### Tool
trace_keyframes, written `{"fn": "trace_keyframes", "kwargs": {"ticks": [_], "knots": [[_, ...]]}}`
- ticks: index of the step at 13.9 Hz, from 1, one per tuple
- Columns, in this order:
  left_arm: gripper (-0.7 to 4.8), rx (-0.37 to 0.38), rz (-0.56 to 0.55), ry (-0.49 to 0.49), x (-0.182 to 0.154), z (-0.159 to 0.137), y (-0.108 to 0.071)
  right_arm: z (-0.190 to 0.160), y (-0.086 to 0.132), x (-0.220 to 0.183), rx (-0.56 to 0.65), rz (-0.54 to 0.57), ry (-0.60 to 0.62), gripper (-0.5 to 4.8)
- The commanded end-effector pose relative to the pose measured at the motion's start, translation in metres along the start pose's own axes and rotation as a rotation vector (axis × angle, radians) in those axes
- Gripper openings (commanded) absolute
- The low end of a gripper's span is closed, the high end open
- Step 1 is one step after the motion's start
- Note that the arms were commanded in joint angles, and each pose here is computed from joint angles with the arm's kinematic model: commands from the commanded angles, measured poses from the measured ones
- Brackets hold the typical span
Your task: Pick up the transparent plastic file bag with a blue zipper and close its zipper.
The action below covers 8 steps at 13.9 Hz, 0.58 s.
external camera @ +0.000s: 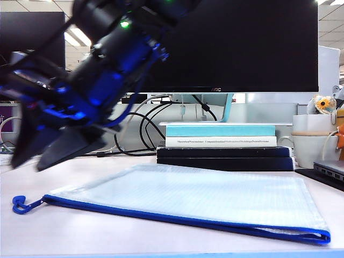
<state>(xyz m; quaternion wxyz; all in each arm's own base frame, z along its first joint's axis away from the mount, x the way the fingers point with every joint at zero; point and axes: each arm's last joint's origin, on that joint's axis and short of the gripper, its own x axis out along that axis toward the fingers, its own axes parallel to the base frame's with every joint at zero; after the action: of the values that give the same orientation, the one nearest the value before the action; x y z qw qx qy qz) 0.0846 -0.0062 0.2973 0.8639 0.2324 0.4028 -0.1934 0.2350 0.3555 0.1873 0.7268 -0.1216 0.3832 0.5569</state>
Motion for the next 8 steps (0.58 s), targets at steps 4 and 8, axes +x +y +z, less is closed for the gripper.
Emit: {"fn": "trace_keyframes", "kwargs": {"ticks": [4,8], "knots": [[1.57,-0.016,0.008,-0.027,-0.001,0.003,0.001,0.006,0.005,0.029,-0.057,-0.014,-0.068,1.43],[1.57,-0.031,0.011,-0.032,-0.001,0.003,0.001,0.004,-0.002,0.046,-0.050,-0.042,-0.053,1.43]]}}
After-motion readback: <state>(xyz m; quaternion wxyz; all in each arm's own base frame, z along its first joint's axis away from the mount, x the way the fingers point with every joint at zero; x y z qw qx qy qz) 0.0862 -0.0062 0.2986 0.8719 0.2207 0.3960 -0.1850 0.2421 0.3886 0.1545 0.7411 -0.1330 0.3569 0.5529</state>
